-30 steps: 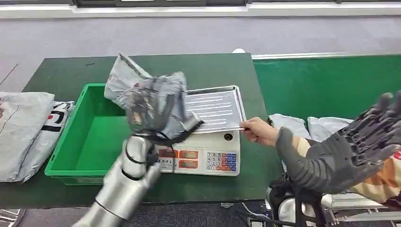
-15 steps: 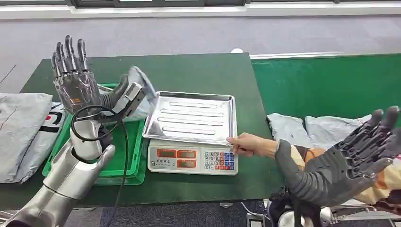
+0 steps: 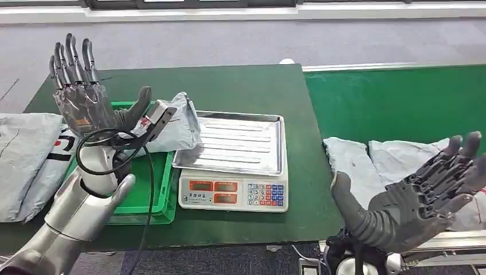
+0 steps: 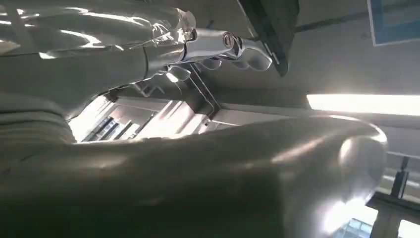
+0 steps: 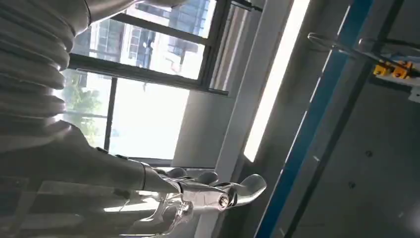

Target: Moved the parcel from conveyor to table for the left to box.

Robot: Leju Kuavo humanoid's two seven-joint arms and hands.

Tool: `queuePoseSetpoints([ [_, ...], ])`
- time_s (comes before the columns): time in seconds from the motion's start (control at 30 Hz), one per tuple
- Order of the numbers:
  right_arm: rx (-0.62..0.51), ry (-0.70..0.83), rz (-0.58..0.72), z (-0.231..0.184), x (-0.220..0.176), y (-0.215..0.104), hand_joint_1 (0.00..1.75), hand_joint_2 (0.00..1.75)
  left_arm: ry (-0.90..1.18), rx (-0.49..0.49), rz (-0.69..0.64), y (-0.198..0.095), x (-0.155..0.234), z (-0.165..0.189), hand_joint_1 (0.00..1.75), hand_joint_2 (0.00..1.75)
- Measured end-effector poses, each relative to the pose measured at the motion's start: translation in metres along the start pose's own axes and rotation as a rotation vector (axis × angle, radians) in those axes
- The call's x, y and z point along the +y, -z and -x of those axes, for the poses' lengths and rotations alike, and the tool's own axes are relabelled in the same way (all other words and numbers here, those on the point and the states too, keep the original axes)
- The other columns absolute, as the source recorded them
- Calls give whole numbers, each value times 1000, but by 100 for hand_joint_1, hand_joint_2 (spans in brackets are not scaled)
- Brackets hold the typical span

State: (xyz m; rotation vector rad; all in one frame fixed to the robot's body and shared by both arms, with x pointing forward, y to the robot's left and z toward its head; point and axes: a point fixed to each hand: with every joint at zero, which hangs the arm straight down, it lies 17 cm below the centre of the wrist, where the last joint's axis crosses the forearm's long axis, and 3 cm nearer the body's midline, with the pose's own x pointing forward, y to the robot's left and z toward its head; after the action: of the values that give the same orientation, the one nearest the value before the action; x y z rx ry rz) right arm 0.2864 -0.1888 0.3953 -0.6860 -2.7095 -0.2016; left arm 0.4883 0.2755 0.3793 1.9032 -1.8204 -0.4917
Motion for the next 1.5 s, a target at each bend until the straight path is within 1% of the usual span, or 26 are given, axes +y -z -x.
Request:
queuePoseSetpoints([
  [0.1,9,-23,-17,1,1,-6,0,175,-23,-4,-30,1,8,-1,0,0],
  [0.13,29,-42,-27,7,1,-9,0,175,-35,-6,-43,0,12,-3,0,0],
  [0.17,61,-71,-51,16,4,-15,0,175,-53,-29,-54,-3,18,-9,0,0],
  [0.23,140,-151,-115,40,10,-30,0,175,-132,-100,-55,-23,33,-39,0,0],
  [0.3,192,-279,-199,64,15,-47,0,175,-289,-224,-64,-43,59,-93,0,0],
  [0.37,213,-401,-270,84,15,-61,0,175,-504,-352,-80,-62,80,-133,0,0],
  [0.4,223,-454,-300,93,15,-67,0,175,-635,-326,-89,-66,86,-135,0,0],
  [0.43,235,-514,-332,102,14,-73,0,175,-766,-266,-89,-70,86,-129,0,0],
  [0.47,245,-573,-361,113,10,-79,0,175,-898,-162,-75,-73,80,-121,0,0],
  [0.5,248,-608,-381,120,8,-84,0,175,-972,-76,-53,-78,72,-113,0,0],
  [0.53,252,-640,-396,126,5,-87,0,175,-1025,-12,-26,-83,64,-109,0,0],
  [0.57,259,-687,-421,134,4,-91,0,175,-1070,24,4,-88,57,-110,0,0],
  [0.6,265,-739,-474,143,8,-97,0,175,-1136,46,49,-93,51,-116,0,0],
  [0.67,304,-908,-666,181,14,-120,0,175,-1370,126,176,-106,32,-128,0,0],
  [0.7,321,-965,-728,196,13,-130,0,175,-1444,152,209,-112,28,-132,0,0],
  [0.77,343,-1012,-765,217,1,-139,0,175,-1481,161,236,-122,25,-137,0,0],
  [0.83,338,-1027,-781,225,-1,-140,0,175,-1487,165,249,-126,23,-139,0,0],
  [1.2,333,-1052,-826,241,-5,-148,0,175,-1493,167,268,-131,21,-143,0,0],
  [1.33,378,-1115,-852,254,-18,-155,0,175,-1553,180,304,-135,18,-148,0,0],
  [1.4,504,-1217,-905,282,-46,-167,0,175,-1675,232,384,-142,9,-157,0,0],
  [1.43,546,-1273,-931,297,-65,-174,0,175,-1721,259,416,-148,3,-160,0,0],
  [1.5,547,-1327,-978,318,-92,-180,0,175,-1740,310,446,-160,-7,-160,0,0],
])
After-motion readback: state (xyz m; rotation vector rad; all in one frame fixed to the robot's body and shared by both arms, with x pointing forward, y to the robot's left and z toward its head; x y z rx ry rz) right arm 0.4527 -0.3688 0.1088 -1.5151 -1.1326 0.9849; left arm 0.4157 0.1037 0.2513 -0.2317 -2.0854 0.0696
